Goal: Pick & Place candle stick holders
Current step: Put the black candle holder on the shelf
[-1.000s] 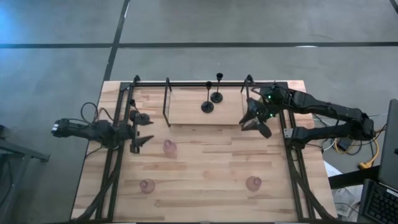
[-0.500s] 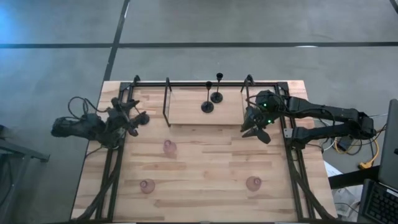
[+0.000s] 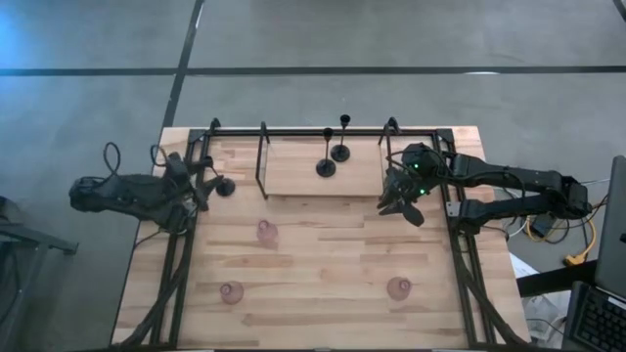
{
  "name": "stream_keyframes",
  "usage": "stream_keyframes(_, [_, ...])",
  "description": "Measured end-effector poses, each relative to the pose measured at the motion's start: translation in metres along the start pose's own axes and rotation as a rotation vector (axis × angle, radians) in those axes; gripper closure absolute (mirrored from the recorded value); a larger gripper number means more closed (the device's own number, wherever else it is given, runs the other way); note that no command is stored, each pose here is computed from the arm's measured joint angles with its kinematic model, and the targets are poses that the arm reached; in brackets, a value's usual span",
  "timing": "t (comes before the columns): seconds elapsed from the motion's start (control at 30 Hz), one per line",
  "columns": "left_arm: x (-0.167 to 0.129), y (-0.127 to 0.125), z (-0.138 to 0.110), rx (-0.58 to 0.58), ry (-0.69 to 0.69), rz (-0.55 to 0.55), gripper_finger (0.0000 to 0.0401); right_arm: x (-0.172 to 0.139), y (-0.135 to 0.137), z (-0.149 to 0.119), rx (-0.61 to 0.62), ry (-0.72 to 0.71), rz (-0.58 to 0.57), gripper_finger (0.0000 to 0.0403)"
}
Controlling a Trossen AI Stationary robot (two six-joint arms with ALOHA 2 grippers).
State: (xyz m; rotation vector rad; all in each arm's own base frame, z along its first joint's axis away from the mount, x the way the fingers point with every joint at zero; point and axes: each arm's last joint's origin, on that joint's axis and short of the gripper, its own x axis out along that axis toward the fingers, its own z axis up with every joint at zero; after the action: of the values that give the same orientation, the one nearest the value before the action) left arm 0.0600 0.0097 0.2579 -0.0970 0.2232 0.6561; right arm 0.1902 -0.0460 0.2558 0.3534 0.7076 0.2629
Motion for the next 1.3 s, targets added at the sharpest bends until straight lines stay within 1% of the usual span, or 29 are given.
stream_keyframes(0.07, [0.003,-0.002,-0.002,-0.022,0.025,0.021,0.0117,0.000,0.000,0.001,-0.008,-0.009,0.000,0.0311])
stream_keyframes(0.2, [0.008,-0.007,-0.003,-0.155,0.049,0.043,0.0117,0.000,0.000,0.001,-0.010,-0.010,0.000,0.0319])
stream_keyframes(0.27, [0.011,-0.013,-0.002,-0.195,0.057,0.010,0.0117,0.000,0.000,0.001,-0.011,-0.012,0.000,0.0323])
stream_keyframes(0.4, [0.020,-0.026,-0.002,-0.229,0.120,-0.092,0.0117,0.001,0.000,0.001,-0.012,-0.013,0.001,0.0326])
stream_keyframes(0.47, [0.025,-0.032,-0.005,-0.246,0.157,-0.083,0.0117,0.001,-0.001,0.000,-0.015,-0.013,0.000,0.0325])
stream_keyframes(0.53, [0.030,-0.037,-0.008,-0.264,0.193,-0.059,0.0117,0.002,-0.001,-0.001,-0.015,-0.013,0.000,0.0322])
stream_keyframes(0.6, [0.035,-0.041,-0.012,-0.298,0.221,-0.020,0.0117,0.002,-0.001,-0.001,-0.012,-0.012,0.000,0.0319])
stream_keyframes(0.67, [0.040,-0.044,-0.015,-0.307,0.244,0.022,0.0117,0.001,0.000,-0.002,-0.011,-0.008,0.000,0.0316])
stream_keyframes(0.8, [0.044,-0.046,-0.020,-0.343,0.301,0.110,0.0121,-0.002,0.002,-0.006,0.003,0.019,0.004,0.0314])
stream_keyframes(0.9, [0.043,-0.044,-0.023,-0.368,0.354,0.186,0.0132,-0.007,0.005,-0.009,0.007,0.025,0.004,0.0320])
stream_keyframes(1.0, [0.042,-0.042,-0.024,-0.383,0.372,0.263,0.0146,-0.009,0.007,-0.011,0.001,0.017,0.004,0.0328])
stream_keyframes(1.23, [0.038,-0.039,-0.026,-0.426,0.485,0.348,0.0174,-0.014,0.009,-0.014,-0.012,-0.001,0.003,0.0339])
stream_keyframes(1.3, [0.036,-0.037,-0.027,-0.444,0.505,0.391,0.0180,-0.014,0.009,-0.014,-0.015,-0.002,0.003,0.0339])
